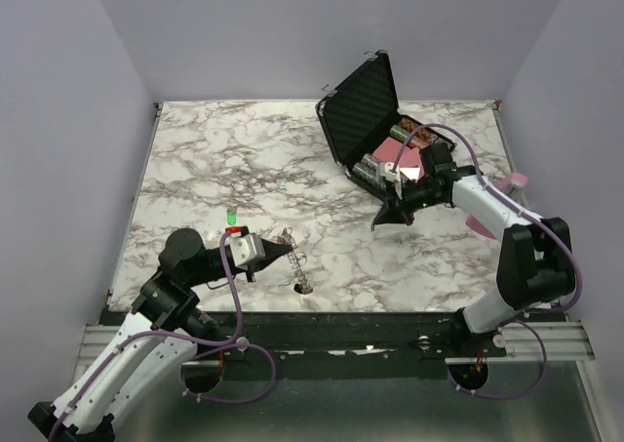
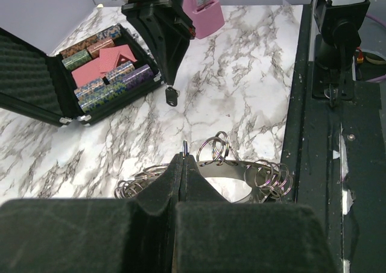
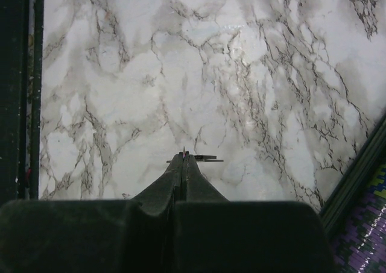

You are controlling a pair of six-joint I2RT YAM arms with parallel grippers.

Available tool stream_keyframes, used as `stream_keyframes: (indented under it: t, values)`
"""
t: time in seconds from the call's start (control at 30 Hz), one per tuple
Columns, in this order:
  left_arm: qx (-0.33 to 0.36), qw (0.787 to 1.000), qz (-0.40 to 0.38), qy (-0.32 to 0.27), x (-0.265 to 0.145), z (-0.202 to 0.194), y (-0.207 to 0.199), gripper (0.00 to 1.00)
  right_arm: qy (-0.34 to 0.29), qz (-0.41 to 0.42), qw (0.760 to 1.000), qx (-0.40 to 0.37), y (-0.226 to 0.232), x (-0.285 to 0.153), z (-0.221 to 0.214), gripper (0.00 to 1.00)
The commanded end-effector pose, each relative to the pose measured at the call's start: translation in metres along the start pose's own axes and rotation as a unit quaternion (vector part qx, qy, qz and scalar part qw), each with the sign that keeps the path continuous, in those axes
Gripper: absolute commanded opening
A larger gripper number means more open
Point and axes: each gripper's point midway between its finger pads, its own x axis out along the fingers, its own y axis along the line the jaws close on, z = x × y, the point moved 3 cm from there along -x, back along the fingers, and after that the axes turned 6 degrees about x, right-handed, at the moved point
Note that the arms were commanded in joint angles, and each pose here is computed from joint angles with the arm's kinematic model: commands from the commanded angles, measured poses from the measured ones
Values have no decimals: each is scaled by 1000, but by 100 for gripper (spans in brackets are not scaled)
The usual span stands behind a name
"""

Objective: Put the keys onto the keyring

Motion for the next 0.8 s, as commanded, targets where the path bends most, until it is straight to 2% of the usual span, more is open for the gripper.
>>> stream_keyframes:
  t: [0.0,0.23,0.3,0.43,0.57,0.77]
  values:
    - [25,999,4,-34,-1,18,3,0,-66,49,995,-50,25,0,17,1]
    - [47,996,-27,-77,-1,26,-8,0,-164,160,957,-180,79,-2,21,0]
    - [54,993,-30,-102,-1,34,-9,0,-173,167,953,-182,79,-1,27,0]
    - [41,990,-38,-127,1,42,-11,0,-172,177,936,-249,97,-2,47,0]
    - [32,988,-37,-147,3,54,-15,0,-177,183,930,-265,114,-14,87,0]
    - [17,988,-17,-155,11,68,-10,0,-184,189,936,-235,134,-37,135,1]
